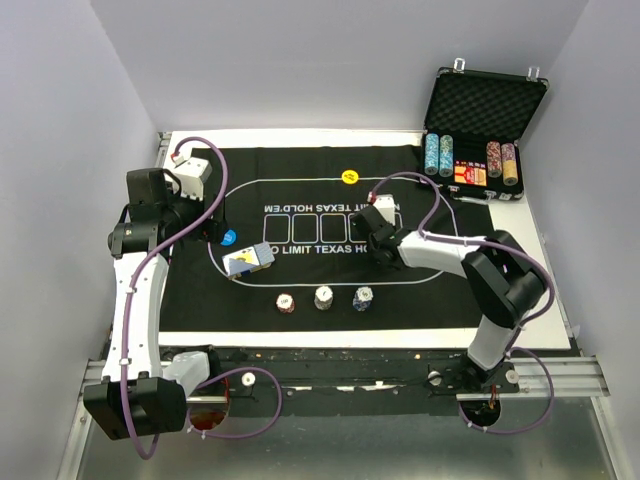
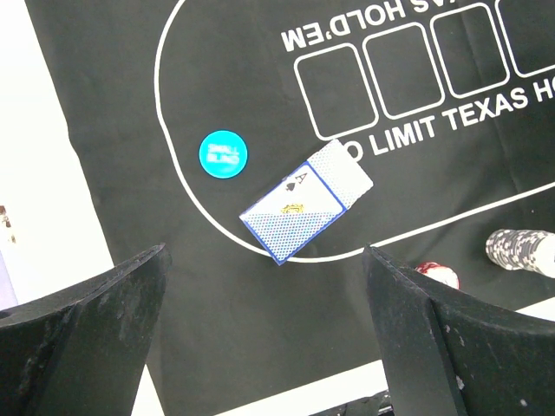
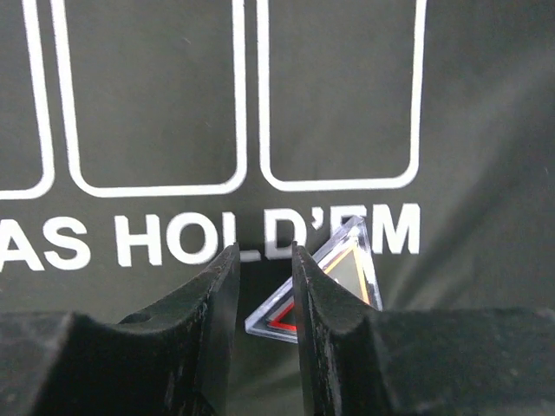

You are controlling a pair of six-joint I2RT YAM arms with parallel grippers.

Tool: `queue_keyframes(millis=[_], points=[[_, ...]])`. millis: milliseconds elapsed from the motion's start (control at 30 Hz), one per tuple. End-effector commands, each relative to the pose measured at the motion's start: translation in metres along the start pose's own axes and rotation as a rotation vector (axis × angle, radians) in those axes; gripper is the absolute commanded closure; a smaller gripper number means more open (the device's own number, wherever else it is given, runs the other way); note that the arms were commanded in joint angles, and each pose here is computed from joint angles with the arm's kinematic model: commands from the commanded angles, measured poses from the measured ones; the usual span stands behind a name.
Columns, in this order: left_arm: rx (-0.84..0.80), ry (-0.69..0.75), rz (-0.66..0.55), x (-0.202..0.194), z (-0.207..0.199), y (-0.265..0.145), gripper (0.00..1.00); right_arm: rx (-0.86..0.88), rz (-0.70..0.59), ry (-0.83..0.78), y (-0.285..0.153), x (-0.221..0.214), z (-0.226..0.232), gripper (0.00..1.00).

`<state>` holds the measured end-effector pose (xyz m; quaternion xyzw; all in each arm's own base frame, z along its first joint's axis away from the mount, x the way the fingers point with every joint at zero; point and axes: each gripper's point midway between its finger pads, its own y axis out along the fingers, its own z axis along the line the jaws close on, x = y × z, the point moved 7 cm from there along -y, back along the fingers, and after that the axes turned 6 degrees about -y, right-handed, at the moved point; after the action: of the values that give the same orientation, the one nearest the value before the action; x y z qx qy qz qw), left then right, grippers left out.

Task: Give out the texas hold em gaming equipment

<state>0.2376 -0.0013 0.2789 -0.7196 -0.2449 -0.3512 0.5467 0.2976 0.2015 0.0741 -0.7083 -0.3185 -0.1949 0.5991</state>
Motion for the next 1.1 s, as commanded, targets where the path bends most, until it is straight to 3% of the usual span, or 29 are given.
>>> queue_keyframes(millis=[0,400,600,800,1067], points=[[-0.035,0.036,0.0,-0.001,0.0,0.003,0.01,-0.105,0.115,0.043,-0.013,-0.036,-0.025,0.63],[-0.084,0.061,0.044,-0.006,0.0,0.014,0.01,-0.187,0.261,0.192,-0.047,-0.087,-0.052,0.61],[-0.139,0.113,0.068,-0.016,-0.005,0.022,0.01,-0.128,0.158,0.244,-0.071,-0.045,-0.053,0.53],[-0.163,0.238,0.186,-0.041,-0.006,0.057,0.01,0.062,-0.007,0.256,-0.102,0.02,-0.041,0.47],[-0.25,0.368,0.316,-0.065,0.006,0.097,0.01,0.147,-0.074,0.234,-0.119,0.033,-0.035,0.46]])
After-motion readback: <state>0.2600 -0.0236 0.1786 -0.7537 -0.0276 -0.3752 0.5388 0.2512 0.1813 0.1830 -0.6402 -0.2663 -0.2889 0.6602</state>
